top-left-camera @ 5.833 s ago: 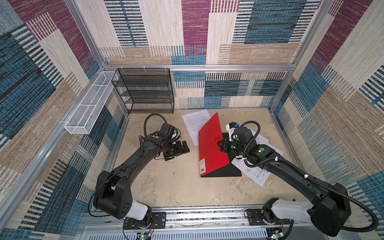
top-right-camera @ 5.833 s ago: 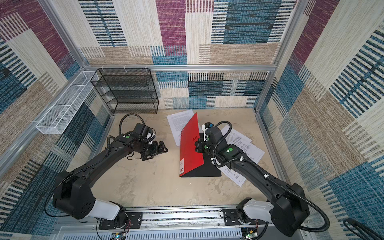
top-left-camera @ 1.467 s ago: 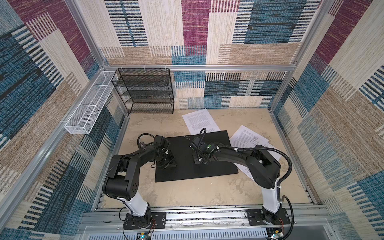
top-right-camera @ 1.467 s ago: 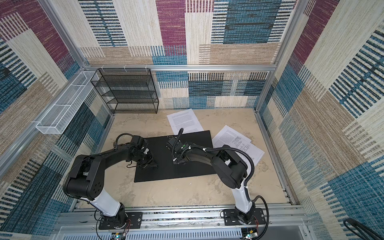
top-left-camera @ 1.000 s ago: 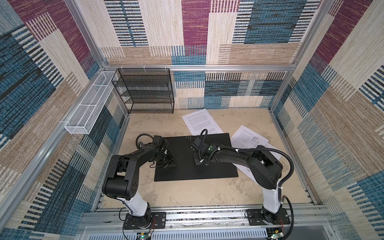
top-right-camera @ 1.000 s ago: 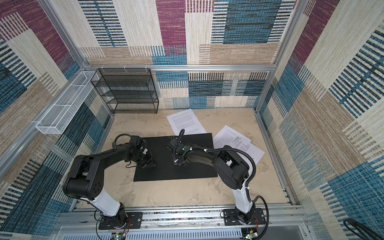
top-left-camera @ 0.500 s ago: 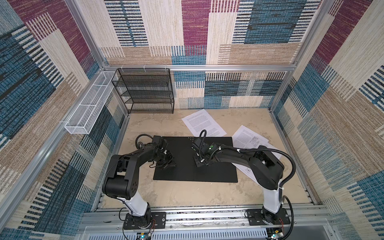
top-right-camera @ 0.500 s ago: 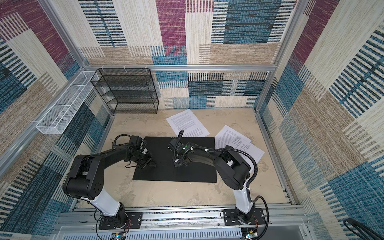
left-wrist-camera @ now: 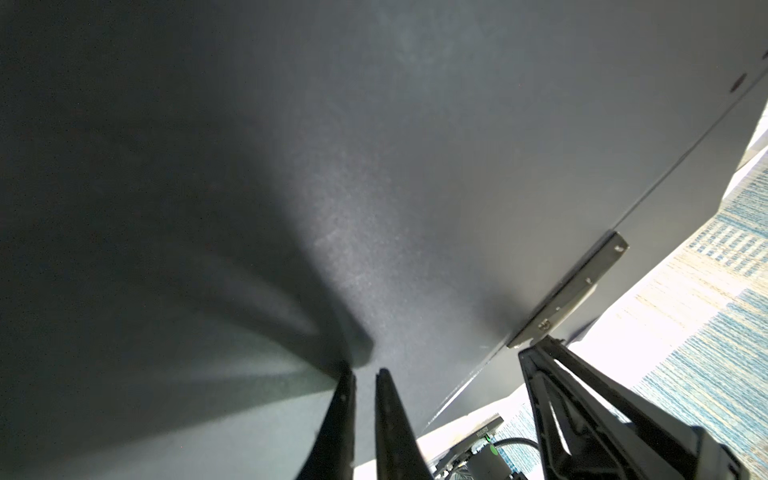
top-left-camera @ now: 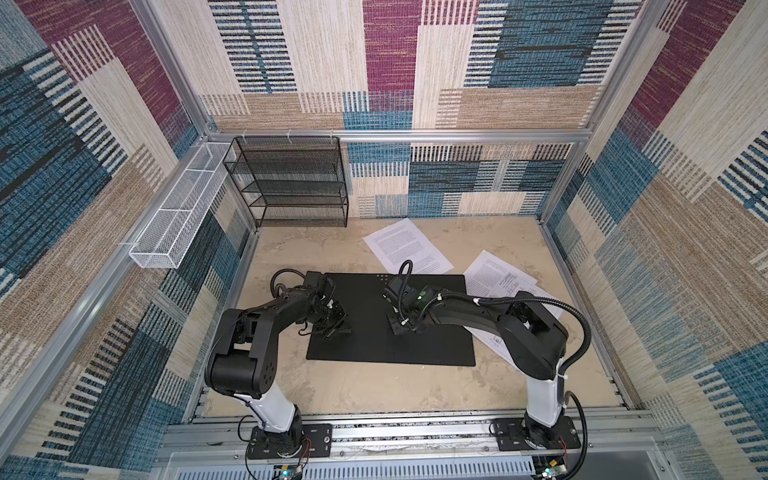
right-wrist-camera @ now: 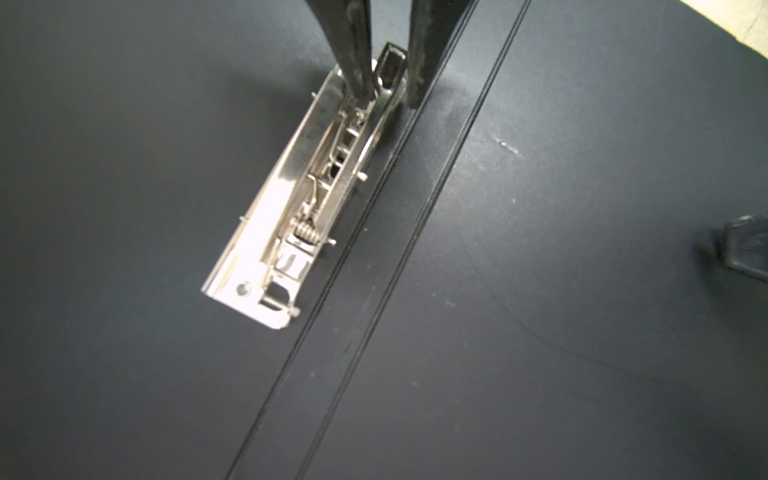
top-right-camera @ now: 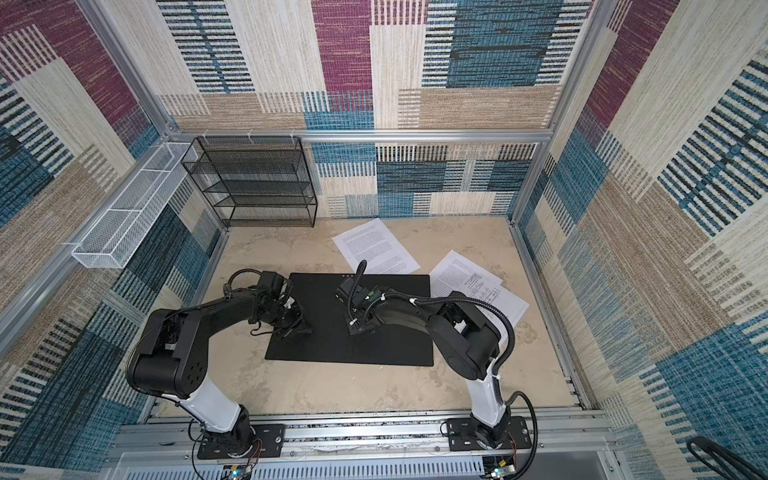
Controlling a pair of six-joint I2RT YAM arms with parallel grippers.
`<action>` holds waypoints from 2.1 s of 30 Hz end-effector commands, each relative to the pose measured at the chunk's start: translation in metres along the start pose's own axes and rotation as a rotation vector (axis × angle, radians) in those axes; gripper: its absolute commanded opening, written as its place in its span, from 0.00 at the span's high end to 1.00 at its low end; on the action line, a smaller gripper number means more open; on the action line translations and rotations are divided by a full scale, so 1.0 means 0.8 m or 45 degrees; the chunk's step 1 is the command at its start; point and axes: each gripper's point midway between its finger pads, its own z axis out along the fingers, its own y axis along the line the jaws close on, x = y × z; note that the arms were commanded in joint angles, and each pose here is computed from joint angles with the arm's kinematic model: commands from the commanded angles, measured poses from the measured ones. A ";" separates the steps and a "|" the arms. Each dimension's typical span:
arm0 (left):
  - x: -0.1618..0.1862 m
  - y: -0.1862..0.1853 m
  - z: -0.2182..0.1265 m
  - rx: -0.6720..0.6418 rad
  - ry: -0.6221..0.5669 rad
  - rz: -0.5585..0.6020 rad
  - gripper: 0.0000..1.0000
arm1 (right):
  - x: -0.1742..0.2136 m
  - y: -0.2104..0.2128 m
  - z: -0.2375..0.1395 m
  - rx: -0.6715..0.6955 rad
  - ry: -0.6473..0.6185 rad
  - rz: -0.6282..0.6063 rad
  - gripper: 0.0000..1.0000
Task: Put the files into the folder
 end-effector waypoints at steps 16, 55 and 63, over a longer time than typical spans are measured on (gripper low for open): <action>-0.011 0.085 -0.006 -0.360 -0.109 -0.138 0.88 | 0.060 -0.037 0.016 0.113 0.130 0.011 0.94; -0.008 0.090 -0.005 -0.343 -0.111 -0.191 0.91 | 0.031 -0.013 0.004 -0.024 0.076 -0.012 0.77; -0.006 0.092 -0.010 -0.340 -0.132 -0.206 0.91 | 0.019 -0.001 -0.014 -0.085 0.055 0.002 0.71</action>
